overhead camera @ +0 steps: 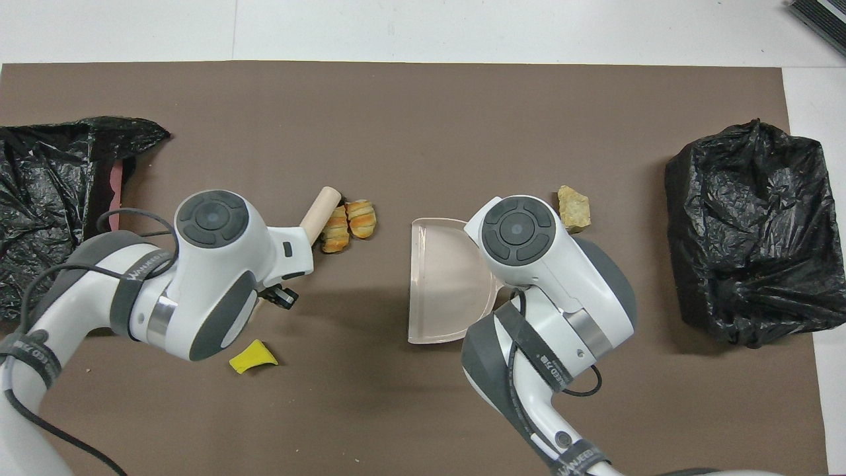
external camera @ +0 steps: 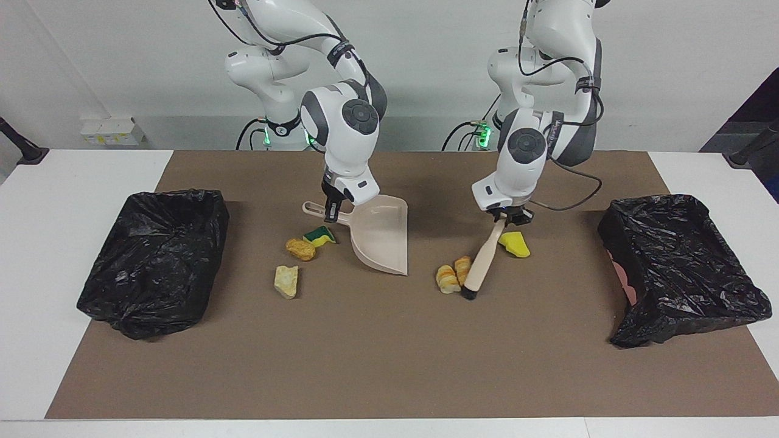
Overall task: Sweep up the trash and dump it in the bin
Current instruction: 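Sweep the bread pieces into the dustpan with the brush in the left gripper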
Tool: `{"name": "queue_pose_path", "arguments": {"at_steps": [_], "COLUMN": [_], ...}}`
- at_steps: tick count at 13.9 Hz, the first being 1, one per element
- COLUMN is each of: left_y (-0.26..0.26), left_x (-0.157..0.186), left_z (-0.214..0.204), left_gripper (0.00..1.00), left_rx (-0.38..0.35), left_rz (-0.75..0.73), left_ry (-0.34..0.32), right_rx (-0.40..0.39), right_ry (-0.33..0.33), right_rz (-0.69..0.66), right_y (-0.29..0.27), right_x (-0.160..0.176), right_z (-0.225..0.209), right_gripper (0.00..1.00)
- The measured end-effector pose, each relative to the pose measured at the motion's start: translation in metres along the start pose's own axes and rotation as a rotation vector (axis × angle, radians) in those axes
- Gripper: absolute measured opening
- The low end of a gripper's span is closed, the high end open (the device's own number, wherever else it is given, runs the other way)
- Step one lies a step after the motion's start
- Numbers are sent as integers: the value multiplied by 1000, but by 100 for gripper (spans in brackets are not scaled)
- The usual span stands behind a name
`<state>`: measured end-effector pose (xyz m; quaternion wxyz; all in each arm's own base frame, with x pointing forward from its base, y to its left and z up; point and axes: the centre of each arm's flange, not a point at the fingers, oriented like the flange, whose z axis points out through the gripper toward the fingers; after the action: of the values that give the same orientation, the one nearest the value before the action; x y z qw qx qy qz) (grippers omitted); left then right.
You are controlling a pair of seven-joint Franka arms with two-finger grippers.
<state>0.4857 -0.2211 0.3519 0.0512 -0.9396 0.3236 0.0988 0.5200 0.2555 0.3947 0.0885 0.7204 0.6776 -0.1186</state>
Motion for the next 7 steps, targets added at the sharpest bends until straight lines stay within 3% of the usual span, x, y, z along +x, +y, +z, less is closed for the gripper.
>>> {"name": "queue_pose_path", "arguments": {"at_steps": [7], "left_y": [147], "left_x": [-2], "left_z": [-17], "left_gripper": [27], "left_rx": [-89], "left_rz": [54], "left_ry": [26], "right_rx": [-28], "right_ry": [-1], "right_rz": [-3], "right_y": [1], "right_x": [2], "right_z": [3], "right_gripper": [32]}}
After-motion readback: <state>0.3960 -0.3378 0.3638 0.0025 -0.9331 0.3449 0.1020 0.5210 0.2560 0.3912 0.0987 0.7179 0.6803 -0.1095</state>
